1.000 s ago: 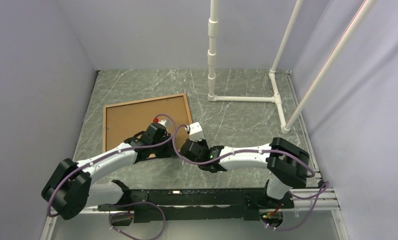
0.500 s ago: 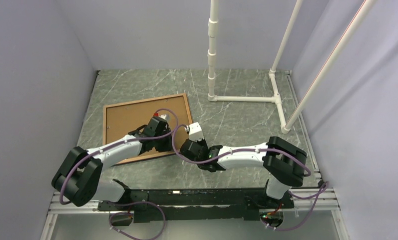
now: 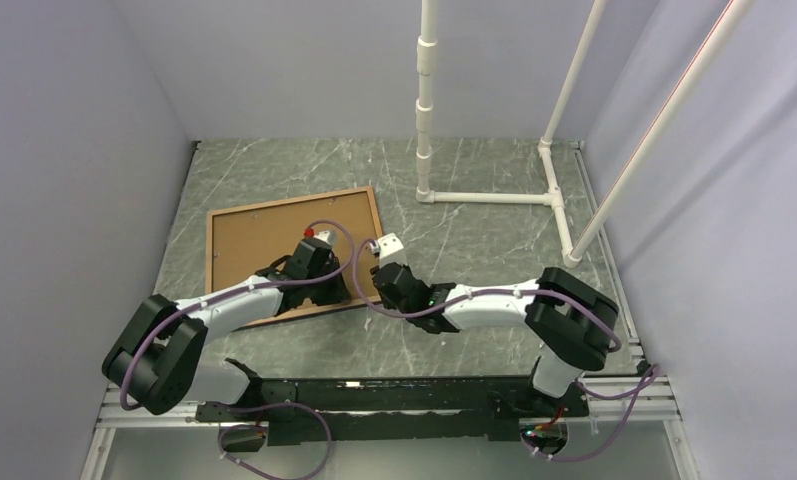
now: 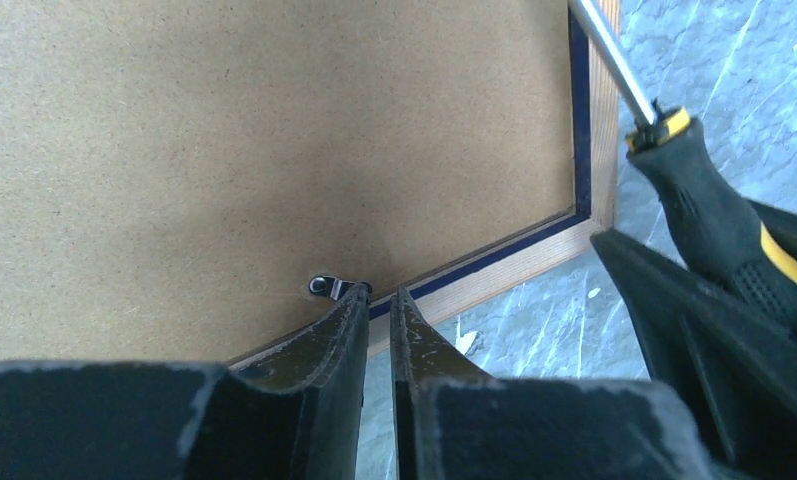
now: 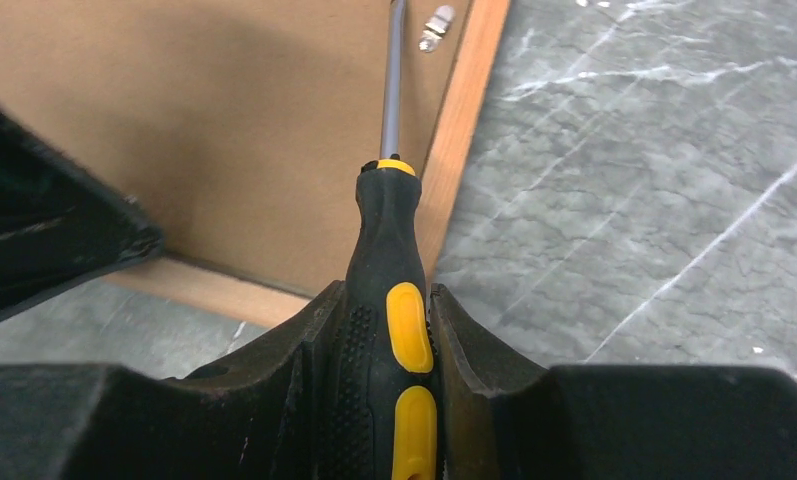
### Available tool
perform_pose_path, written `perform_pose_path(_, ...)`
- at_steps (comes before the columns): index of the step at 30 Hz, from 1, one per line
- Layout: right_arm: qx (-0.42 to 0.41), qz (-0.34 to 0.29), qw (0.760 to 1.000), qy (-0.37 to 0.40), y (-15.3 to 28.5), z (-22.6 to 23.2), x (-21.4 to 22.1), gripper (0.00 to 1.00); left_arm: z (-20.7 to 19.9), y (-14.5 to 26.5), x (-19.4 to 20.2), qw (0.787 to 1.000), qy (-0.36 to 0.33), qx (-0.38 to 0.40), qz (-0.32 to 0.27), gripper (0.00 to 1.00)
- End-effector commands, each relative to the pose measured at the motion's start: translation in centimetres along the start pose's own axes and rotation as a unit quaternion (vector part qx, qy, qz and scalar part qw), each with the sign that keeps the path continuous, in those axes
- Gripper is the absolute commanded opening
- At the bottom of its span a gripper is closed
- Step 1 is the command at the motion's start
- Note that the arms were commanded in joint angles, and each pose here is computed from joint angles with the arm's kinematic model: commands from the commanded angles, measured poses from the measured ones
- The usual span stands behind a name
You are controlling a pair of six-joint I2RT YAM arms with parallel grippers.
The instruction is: Take the photo out of the frame
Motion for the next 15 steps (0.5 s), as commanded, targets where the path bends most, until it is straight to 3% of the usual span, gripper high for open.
perform_pose_path(1,-0.070,-0.067,0.995,-0.030,2.2,1.7,-4.4,0.00,1.5,0.3,1.6,0.999,-0.010,-0.027,0.031,0.19)
perform_pose_path(10,-0.034,-0.101,0.993,-0.058,6.2,-1.3,-8.8,0.00,-1.1,3.0,-1.2,0.999,-0.036,-0.005,0.003,0.28)
perform_pose_path(15,-0.023,-0.106,0.991,-0.079,7.4,-3.2,-8.6,0.00,-1.8,4.8,-2.5,0.999,-0.047,-0.002,-0.018,0.40)
Point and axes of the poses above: each gripper's point midway between its finger pads, its own y axis back along the fingers, its own z axis along the line the jaws close on, x = y × z, the point moved 2 cm from there along y, back along the fingers, and after that the axes turned 6 degrees about y, right-handed, at the moved point
